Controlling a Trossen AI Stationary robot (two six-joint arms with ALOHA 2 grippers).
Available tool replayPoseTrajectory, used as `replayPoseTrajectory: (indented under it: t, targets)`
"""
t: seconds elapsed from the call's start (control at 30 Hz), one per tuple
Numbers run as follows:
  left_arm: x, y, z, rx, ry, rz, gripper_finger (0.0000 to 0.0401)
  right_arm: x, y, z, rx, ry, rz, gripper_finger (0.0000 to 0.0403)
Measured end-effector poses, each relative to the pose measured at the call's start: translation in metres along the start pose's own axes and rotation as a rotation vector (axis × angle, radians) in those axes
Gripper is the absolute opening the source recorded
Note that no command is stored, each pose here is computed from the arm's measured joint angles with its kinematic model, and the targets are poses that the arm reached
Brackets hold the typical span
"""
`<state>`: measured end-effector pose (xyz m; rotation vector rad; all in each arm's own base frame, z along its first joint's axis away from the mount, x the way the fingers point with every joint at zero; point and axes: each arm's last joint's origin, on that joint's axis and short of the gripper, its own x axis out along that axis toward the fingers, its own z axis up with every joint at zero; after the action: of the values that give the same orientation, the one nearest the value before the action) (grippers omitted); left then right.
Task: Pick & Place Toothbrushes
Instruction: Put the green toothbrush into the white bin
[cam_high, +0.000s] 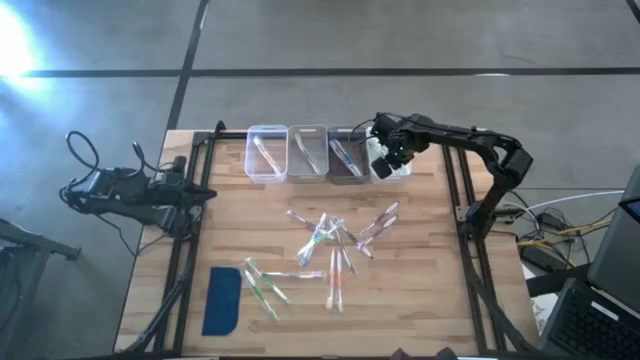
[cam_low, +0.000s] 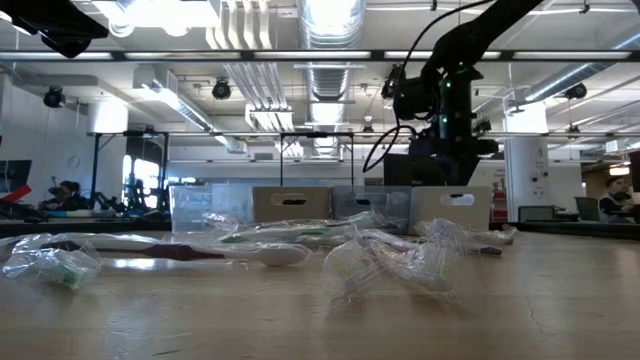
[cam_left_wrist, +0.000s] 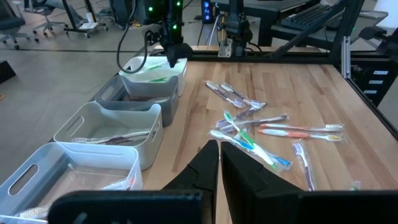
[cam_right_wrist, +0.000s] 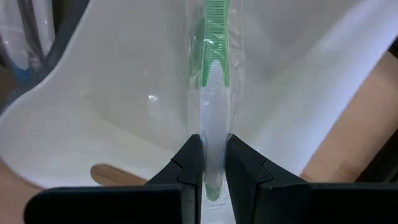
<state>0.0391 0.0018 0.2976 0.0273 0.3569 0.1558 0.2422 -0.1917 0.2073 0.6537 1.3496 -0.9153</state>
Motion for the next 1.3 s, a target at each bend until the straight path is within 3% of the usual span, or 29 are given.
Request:
replayPoseTrajectory:
  t: [0.93,1.3]
  targets:
    - [0.000,0.000,0.000,0.000,0.000,0.000,0.0026,0.049,0.005,0.009,-0.033,0.126,-0.015,0.0038]
    - [0.000,0.000,0.000,0.000,0.000,0.000,0.0026,0.048,0.006,0.010,-0.027,0.107,-0.015,0.0111]
